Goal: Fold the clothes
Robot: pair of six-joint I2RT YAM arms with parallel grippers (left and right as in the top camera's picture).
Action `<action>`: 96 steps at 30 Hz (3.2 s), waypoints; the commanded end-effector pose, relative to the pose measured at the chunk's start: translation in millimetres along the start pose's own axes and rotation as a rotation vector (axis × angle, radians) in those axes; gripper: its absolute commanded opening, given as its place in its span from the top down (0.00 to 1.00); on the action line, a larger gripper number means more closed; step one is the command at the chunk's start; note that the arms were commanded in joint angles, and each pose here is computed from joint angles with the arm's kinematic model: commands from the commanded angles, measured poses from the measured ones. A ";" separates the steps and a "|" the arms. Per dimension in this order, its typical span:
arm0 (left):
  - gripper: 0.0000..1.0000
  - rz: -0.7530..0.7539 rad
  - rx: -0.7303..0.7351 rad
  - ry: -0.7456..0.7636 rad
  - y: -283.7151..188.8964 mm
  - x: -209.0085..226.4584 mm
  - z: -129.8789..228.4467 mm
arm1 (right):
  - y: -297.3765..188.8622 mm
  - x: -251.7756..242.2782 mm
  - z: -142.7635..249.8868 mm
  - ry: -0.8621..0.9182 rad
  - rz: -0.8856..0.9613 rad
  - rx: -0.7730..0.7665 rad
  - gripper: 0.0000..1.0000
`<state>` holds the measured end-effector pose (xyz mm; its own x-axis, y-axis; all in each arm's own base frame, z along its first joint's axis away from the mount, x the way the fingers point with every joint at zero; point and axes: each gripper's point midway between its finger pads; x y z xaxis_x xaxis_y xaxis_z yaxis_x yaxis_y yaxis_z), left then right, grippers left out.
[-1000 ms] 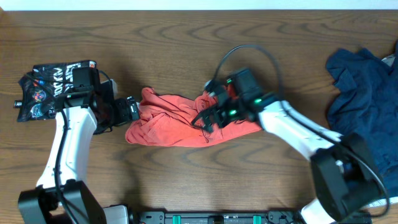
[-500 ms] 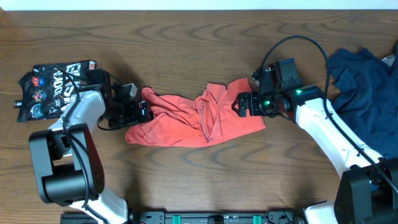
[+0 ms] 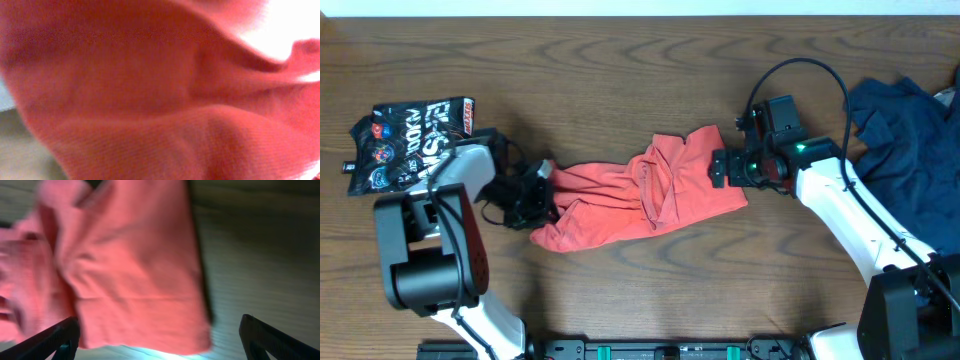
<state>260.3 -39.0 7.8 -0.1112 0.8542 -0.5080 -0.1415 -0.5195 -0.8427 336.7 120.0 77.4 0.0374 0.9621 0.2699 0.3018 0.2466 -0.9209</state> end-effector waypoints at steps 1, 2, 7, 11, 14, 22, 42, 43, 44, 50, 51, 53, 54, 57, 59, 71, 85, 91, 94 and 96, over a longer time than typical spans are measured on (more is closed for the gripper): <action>0.94 -0.066 -0.097 -0.138 -37.9 14.8 -8.3 | -0.8 -26.3 -7.4 0.025 0.101 -0.025 0.01; 0.94 -0.072 -0.123 -0.173 -48.5 17.0 -7.9 | 0.8 -28.4 -6.4 0.020 0.105 -0.017 0.01; 0.94 -0.075 -0.240 -0.209 -84.8 13.0 -3.3 | 16.2 -19.8 -3.3 -0.049 0.077 0.012 0.16; 0.94 -0.083 -0.284 -0.188 -99.1 3.8 2.9 | 36.9 1.5 -4.3 -0.104 0.032 0.009 0.37; 0.94 -0.086 -0.303 -0.181 -105.3 -0.6 6.3 | 56.1 19.8 -3.3 -0.156 0.009 0.000 0.54; 0.94 -0.042 -0.324 -0.248 -118.8 -14.7 7.8 | 104.5 42.0 19.3 -0.235 -0.004 0.055 0.66; 0.94 -0.058 -0.316 -0.096 -123.9 -101.4 -6.9 | 113.5 56.3 68.0 -0.197 0.104 0.146 0.66; 0.94 -0.058 -0.311 -0.077 -120.0 -107.9 -6.9 | 113.4 56.3 68.0 -0.198 0.103 0.146 0.66; 0.94 -0.058 -0.308 -0.053 -116.2 -114.8 -7.5 | 113.4 56.0 68.5 -0.197 0.104 0.148 0.66; 0.94 -0.134 -0.302 0.116 -85.7 -146.2 -17.9 | 111.9 51.9 74.4 -0.196 0.119 0.175 0.59; 0.94 -0.142 -0.286 0.139 -76.8 -151.0 -18.8 | 111.3 50.4 76.3 -0.195 0.124 0.183 0.58; 0.94 -0.149 -0.250 0.177 -58.4 -159.8 -20.0 | 110.6 48.4 78.9 -0.193 0.131 0.194 0.55; 0.93 -0.153 -0.228 0.189 -47.4 -163.8 -20.3 | 110.2 48.0 79.2 -0.191 0.134 0.196 0.52; 0.93 -0.167 -0.152 0.204 -14.9 -172.2 -16.5 | 107.8 46.2 76.3 -0.186 0.139 0.188 0.50; 0.94 -0.183 -0.099 0.227 5.5 -176.4 -10.9 | 103.9 44.9 73.7 -0.164 0.142 0.183 0.48; 0.60 -0.211 0.008 0.454 41.2 -207.3 13.2 | 41.4 32.7 17.8 -0.084 0.128 0.003 0.32; 0.54 -0.353 -0.549 0.148 -183.1 -133.0 -31.8 | -8.6 139.5 21.4 -0.510 -0.336 -0.074 0.30; 0.48 -0.331 -0.607 -0.184 -209.8 -64.4 -37.9 | -8.3 185.2 19.2 -0.627 -0.364 -0.206 0.20; 0.48 -0.315 -0.591 -0.232 -207.3 -49.8 -37.1 | -0.2 204.8 28.4 -0.684 -0.392 -0.221 0.14; 0.48 -0.318 -0.583 -0.240 -205.1 -46.5 -36.9 | 11.2 210.7 33.8 -0.699 -0.389 -0.214 0.14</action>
<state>333.1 28.0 205.4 -0.3427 0.9146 -0.2144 0.3622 -0.0819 -0.9285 317.8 318.1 130.4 -0.6624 0.6904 0.2907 0.3607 0.6340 -0.6840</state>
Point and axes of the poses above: each gripper's point midway between its finger pads, its own y axis out along the fingers, its own x axis along the line the jaws close on, z = x × y, and after that the axes turned 6 degrees about y, right-handed
